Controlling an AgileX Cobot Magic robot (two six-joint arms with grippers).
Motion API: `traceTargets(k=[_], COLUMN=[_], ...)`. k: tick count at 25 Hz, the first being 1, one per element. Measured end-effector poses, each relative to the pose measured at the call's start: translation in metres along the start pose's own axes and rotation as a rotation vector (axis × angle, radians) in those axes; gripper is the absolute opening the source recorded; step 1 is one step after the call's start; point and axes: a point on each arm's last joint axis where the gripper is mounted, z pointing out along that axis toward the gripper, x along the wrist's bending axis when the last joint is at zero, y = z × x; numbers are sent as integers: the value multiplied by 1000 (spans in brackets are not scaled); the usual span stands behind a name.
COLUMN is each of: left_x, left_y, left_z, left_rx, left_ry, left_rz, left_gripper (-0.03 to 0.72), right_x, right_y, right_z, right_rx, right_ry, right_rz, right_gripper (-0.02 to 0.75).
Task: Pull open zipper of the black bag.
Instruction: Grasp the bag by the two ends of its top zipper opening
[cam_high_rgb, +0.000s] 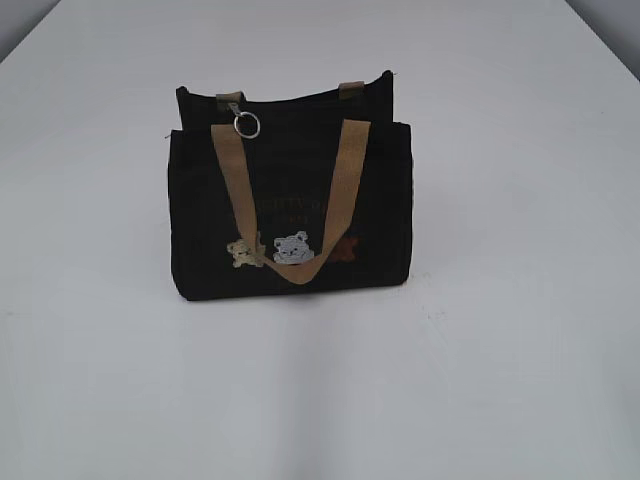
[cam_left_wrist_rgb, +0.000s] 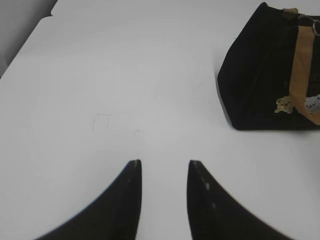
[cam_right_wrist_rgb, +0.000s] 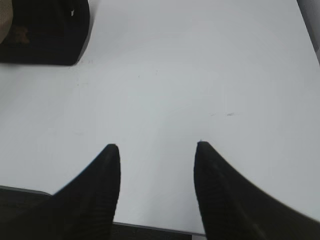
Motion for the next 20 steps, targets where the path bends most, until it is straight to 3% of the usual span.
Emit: traceTargets(k=[20], left_x=[-1], left_y=[0], left_z=[0], left_rx=[-1], left_ry=[-10], left_rz=[-6], left_gripper=[229], right_x=[0], right_y=[0], right_z=[0], right_rx=[0], right_ry=[0], right_rz=[0], right_gripper=[380])
